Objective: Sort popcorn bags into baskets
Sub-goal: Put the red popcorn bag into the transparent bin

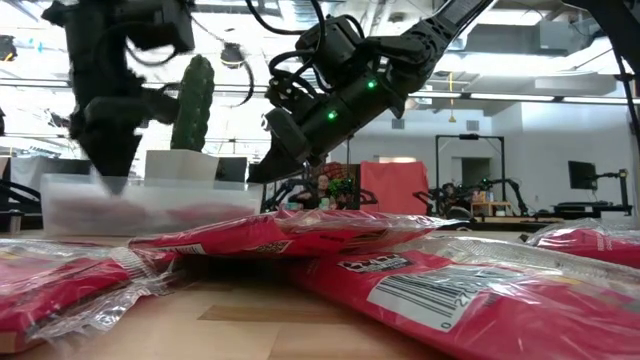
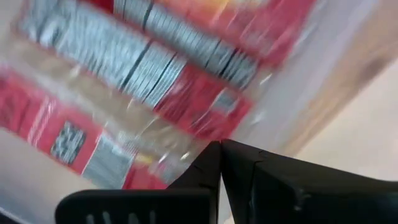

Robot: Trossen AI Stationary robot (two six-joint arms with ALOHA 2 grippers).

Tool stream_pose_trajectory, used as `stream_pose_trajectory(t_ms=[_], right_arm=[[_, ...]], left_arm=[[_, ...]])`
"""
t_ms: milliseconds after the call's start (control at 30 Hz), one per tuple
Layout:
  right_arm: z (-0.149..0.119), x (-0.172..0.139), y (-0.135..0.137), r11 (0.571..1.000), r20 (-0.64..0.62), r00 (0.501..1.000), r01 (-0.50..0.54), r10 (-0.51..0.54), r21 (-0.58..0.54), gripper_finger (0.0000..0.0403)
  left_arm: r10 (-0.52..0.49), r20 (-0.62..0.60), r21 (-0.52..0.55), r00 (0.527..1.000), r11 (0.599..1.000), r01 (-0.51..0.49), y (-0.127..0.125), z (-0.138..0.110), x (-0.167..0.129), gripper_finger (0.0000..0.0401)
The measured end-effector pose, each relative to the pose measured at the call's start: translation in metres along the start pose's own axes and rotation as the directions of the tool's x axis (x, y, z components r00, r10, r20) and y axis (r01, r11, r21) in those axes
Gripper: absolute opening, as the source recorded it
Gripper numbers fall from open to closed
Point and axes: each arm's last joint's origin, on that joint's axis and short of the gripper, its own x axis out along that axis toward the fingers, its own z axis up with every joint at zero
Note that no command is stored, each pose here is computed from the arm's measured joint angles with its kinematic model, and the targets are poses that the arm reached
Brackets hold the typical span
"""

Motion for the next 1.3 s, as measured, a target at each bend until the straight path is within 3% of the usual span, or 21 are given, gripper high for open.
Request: stream_pose_trajectory(t_ms=[300,500,767,900,967,1100,1200,1300], right_arm=[[-0.002,0.001,-0.018,0.999,-0.024,0.999,0.038,-0.038,0.007,0.0025],[-0.004,0.001,-0.033,0.997,-0.032,0.997,0.069,-0.069,0.026,0.0021],[-0.005,-0.002,-0.049,0.993,-0.054,0.993,0.111,-0.109,0.045,0.0033],[-0.003,-0.009,-0.057,0.99,-0.071,0.989,0.133,-0.13,0.043,0.0025],[0.0,-0.012,-0.06,0.989,-0.063,0.989,0.139,-0.136,0.047,0.0021],[0.016,-0.037,-0.065,0.989,-0.053,0.989,0.141,-0.138,0.049,0.0024],[0.034,-0.072,-0.064,0.99,-0.057,0.989,0.137,-0.135,0.031,0.0033],[0.041,-0.11,-0.059,0.992,-0.138,0.985,0.113,-0.104,0.055,0.0041]], left_arm=[[-0.058,0.209,-0.055,0.976,0.996,0.071,-0.005,0.028,-0.057,0.0],[0.074,0.162,-0.123,0.984,0.991,-0.054,0.01,0.02,-0.075,0.0],[0.121,0.083,-0.174,0.989,0.979,-0.105,0.013,0.009,-0.076,0.0],[0.121,0.099,-0.179,0.988,0.979,-0.102,0.009,0.005,-0.078,0.0],[0.098,0.124,-0.168,0.987,0.983,-0.077,0.004,0.004,-0.079,0.0],[-0.042,0.203,-0.106,0.978,0.992,0.065,-0.012,0.007,-0.082,0.0],[-0.155,0.267,-0.078,0.951,0.98,0.182,-0.026,0.012,-0.085,0.0004],[-0.263,0.303,-0.01,0.916,0.96,0.279,-0.04,0.013,-0.088,0.0024]])
